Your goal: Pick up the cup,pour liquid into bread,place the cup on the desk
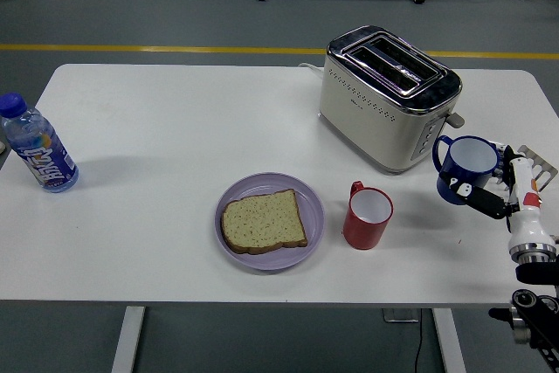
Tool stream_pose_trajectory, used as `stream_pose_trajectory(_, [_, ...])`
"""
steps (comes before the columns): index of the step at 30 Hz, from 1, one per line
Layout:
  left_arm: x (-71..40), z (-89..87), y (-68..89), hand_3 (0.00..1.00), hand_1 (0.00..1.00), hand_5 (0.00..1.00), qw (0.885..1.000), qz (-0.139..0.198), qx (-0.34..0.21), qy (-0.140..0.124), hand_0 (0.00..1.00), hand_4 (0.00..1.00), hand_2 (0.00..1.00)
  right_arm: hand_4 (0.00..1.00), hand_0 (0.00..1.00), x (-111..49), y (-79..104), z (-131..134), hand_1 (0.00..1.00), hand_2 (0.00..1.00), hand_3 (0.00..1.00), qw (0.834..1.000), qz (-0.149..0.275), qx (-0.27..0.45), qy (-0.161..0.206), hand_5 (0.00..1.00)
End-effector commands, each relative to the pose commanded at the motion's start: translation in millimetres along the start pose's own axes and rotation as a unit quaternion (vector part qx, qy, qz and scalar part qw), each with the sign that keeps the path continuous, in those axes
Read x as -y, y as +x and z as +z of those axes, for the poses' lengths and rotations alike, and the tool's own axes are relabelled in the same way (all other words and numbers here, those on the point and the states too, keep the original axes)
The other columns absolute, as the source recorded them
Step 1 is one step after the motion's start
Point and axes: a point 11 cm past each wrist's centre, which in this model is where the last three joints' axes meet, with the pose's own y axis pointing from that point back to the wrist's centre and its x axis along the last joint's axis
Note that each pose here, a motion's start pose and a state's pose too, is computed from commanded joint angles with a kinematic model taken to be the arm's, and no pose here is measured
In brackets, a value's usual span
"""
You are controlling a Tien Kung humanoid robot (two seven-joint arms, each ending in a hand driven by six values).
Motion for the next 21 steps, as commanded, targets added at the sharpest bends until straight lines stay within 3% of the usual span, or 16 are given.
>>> stream_pose_trajectory(6, [0.1,1.1,1.0,0.541,0.682,0.998,1.000,0.001,-0.001,-0.001,0.681,0.252,0.690,0.815,0.319,2.2,-13.9,-43.6,0.294,0.425,0.432,0.999,-0.029,-0.038,0.027,0.056])
stream_pose_trajectory(12, [0.1,2.3,1.8,0.541,0.682,0.998,1.000,0.002,-0.002,-0.002,0.681,0.253,0.690,0.807,0.309,3.6,-25.5,-71.9,0.293,0.425,0.432,0.995,-0.044,-0.078,0.044,0.053])
stream_pose_trajectory(21, [0.1,2.9,2.8,0.543,0.681,0.998,1.000,0.003,-0.003,-0.003,0.681,0.255,0.691,0.803,0.297,4.7,-59.8,-106.5,0.287,0.426,0.432,0.988,-0.074,-0.121,0.067,0.051])
